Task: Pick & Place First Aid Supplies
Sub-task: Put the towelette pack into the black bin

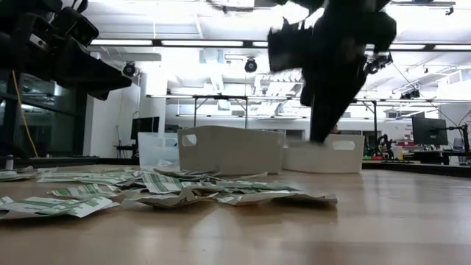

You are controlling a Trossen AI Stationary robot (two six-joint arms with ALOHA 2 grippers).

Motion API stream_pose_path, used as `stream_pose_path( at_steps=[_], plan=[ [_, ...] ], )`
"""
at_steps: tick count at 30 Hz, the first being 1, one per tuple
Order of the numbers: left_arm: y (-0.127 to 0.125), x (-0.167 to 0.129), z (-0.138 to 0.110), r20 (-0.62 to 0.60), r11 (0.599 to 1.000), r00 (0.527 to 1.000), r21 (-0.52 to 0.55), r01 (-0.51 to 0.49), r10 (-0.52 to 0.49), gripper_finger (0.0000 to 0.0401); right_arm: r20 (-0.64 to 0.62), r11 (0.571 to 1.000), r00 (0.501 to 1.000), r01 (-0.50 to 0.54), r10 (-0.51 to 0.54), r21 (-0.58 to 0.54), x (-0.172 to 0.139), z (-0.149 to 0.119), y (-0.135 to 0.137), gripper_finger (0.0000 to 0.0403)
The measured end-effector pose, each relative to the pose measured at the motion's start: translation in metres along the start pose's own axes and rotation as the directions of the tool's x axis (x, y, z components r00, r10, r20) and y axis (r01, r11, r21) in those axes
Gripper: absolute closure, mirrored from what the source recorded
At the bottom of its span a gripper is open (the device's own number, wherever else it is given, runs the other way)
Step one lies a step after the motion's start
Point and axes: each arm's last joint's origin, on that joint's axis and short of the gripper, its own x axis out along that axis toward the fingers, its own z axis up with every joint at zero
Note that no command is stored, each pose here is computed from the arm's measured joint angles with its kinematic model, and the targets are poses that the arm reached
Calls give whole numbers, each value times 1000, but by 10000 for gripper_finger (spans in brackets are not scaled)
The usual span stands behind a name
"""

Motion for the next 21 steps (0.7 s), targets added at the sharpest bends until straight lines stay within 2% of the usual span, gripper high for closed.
stream_pose_path(
  at_steps=[8,16,21],
  plan=[
    [0,0,-2,-17,1000,1000,1,-1,1,252,70,997,995,-78,78,1,-54,-4,1,403],
    [0,0,-2,-16,1000,1000,1,-1,1,252,157,995,983,-94,96,-20,-102,-9,-15,402],
    [0,0,-2,-16,1000,1000,1,-1,1,252,234,998,970,-62,67,-29,-119,-4,-32,402]
  ],
)
